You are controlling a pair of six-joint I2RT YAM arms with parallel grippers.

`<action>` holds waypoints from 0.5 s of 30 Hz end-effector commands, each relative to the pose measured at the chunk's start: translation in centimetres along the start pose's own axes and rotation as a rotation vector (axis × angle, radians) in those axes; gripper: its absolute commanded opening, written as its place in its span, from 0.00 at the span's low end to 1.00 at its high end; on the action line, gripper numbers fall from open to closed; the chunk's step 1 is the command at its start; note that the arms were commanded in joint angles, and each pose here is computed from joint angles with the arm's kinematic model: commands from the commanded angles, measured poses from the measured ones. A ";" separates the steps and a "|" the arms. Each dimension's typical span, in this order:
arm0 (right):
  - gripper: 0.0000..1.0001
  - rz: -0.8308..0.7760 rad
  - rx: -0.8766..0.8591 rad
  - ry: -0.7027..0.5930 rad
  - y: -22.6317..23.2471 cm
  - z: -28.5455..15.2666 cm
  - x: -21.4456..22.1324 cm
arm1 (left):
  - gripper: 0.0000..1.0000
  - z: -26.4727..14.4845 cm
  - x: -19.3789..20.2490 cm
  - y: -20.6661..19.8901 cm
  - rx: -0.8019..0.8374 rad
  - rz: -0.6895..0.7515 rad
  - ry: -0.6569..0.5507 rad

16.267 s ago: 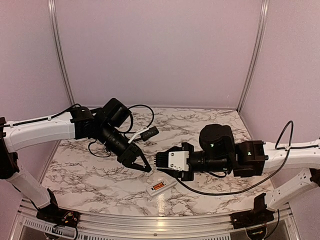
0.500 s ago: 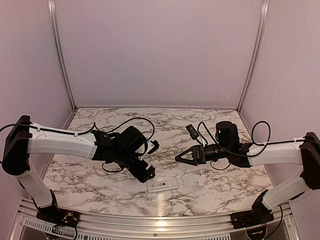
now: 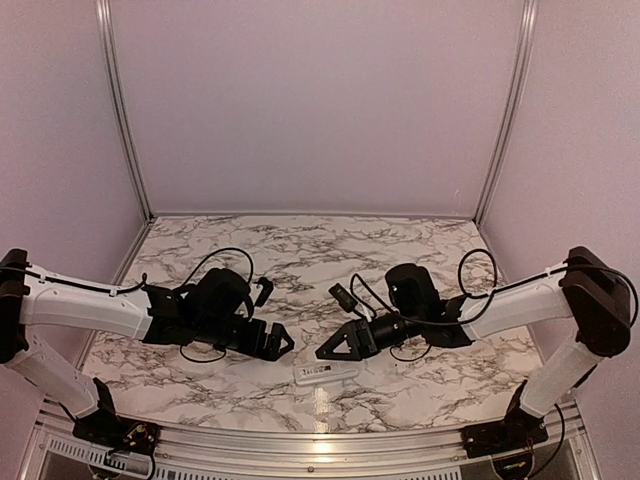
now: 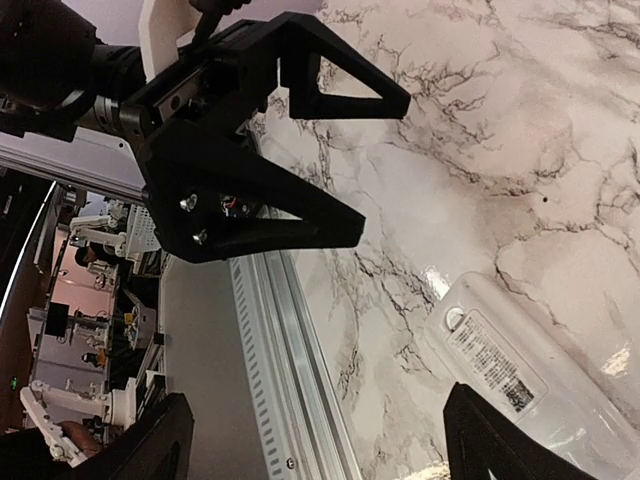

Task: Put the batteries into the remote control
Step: Press the battery cover onto the remote control.

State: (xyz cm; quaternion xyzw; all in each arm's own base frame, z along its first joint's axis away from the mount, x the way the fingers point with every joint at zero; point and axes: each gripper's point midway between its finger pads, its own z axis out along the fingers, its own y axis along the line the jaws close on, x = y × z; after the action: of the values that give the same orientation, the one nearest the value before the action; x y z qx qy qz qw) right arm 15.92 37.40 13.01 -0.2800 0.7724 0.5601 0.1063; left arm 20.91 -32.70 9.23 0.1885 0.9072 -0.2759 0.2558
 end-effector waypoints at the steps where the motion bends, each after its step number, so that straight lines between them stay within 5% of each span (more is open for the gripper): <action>1: 0.88 0.036 -0.010 0.025 0.2 2.2 0.1 | 0.99 0.3 -0.4 -0.9 0.059 -0.144 -0.044; 6: 0.99 0.088 -0.001 0.045 -0.9 3.4 0.5 | 0.99 1.7 0.6 -1.2 0.032 -0.149 -0.014; 15: 0.99 0.143 0.046 0.071 -2.7 3.9 1.6 | 0.96 4.6 3.0 -2.4 0.002 -0.157 0.073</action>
State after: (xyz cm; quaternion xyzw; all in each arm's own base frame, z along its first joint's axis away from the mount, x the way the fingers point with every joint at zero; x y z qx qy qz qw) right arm 15.11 39.26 8.59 -0.2449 0.8043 0.5400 0.0388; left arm 18.82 -35.40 5.07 0.1391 0.9271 -0.2853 0.1992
